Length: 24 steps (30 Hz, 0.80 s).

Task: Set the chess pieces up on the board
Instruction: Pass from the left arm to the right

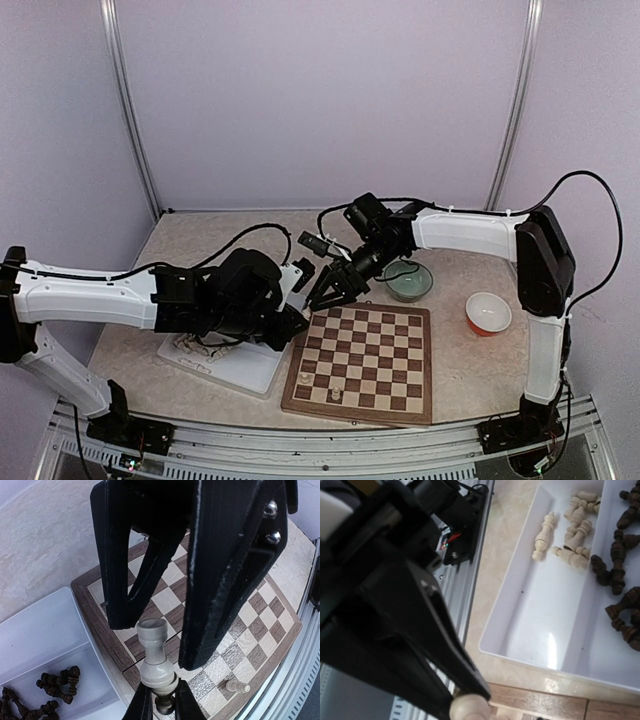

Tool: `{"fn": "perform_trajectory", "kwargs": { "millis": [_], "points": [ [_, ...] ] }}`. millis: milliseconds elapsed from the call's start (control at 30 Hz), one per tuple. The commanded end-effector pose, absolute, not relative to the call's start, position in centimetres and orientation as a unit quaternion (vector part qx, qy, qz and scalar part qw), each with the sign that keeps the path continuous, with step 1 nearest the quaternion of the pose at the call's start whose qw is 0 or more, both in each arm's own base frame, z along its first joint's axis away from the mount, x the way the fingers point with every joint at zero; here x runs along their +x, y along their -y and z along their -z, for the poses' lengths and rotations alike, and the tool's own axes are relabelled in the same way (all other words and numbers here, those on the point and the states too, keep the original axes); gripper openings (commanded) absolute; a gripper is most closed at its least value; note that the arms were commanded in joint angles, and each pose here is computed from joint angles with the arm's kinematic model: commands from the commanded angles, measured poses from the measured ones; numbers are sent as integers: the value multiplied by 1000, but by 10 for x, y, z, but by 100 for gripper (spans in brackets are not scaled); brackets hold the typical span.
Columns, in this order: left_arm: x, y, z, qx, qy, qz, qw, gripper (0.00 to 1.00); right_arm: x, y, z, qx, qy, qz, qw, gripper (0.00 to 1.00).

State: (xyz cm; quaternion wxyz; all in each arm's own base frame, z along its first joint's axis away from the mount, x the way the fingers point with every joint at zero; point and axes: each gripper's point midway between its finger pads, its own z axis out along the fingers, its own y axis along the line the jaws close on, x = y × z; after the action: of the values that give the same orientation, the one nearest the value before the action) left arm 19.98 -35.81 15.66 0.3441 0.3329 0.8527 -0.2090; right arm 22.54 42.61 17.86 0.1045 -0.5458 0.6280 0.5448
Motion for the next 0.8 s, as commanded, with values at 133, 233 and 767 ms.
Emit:
{"fn": "perform_trajectory", "kwargs": {
  "millis": [133, 233, 767],
  "points": [
    [199, 371, -163, 344, -843, 223, 347, 0, 217, -431, -178, -540, -618, -564, 85, 25],
    [199, 369, -162, 343, -845, 219, 348, 0, 217, -431, -178, -541, -618, -564, 86, 9],
    [211, 350, -138, 335, -858, 194, 339, 0, 269, -351, -202, -531, -675, -476, 192, 0]
  ]
}}
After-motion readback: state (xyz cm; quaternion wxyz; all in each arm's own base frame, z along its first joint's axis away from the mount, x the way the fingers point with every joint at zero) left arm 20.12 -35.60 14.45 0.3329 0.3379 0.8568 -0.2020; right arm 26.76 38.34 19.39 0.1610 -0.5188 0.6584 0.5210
